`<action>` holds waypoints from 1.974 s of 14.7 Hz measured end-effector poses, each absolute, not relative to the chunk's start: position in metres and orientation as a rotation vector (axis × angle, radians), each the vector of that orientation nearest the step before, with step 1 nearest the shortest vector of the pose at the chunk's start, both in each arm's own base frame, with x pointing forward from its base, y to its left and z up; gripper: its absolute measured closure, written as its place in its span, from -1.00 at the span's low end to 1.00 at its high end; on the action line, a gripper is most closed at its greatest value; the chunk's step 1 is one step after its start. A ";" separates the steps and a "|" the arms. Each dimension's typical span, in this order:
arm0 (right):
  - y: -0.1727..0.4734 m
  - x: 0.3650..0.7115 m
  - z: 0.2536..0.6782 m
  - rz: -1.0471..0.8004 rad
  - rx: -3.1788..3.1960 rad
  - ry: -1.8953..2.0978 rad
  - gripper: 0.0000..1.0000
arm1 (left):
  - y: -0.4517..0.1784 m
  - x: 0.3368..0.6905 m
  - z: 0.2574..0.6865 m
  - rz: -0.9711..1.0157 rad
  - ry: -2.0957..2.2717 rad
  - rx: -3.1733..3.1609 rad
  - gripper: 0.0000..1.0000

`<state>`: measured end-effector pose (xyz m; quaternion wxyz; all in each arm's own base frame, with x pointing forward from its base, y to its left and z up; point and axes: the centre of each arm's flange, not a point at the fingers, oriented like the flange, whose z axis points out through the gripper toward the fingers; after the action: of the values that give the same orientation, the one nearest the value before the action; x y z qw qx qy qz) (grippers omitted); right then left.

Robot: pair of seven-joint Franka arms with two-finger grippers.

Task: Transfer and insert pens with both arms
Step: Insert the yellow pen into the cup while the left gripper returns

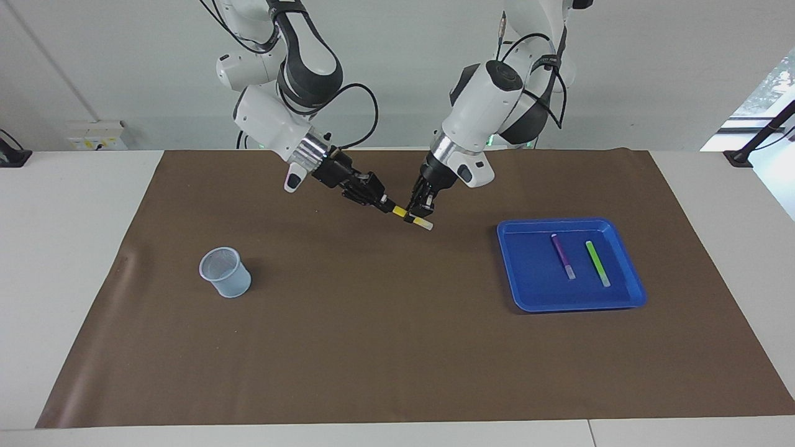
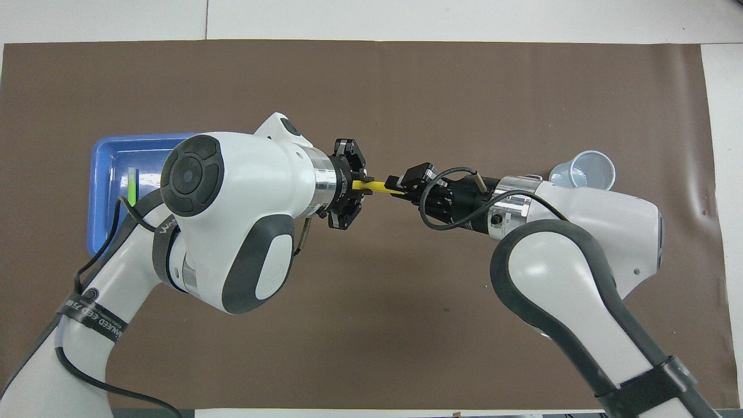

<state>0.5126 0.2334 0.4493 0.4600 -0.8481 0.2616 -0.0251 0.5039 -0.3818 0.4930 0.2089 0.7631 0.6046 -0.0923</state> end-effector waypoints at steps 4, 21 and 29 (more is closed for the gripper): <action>0.237 0.513 0.454 -0.053 -2.084 0.625 0.61 | -0.382 0.504 0.490 -0.256 1.678 2.133 0.10; 0.017 0.583 0.539 -0.035 -3.074 -0.836 0.61 | -0.177 0.576 0.414 0.086 0.496 2.796 -1.00; 0.008 0.589 0.473 -0.102 -3.089 -0.920 0.61 | -0.025 0.579 0.347 0.083 -0.139 3.073 -1.00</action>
<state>0.5886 0.0078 0.4730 -0.0417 -0.9571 -0.2851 -0.0315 0.5792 -0.0253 0.3472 0.0323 0.9981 -0.0451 0.0270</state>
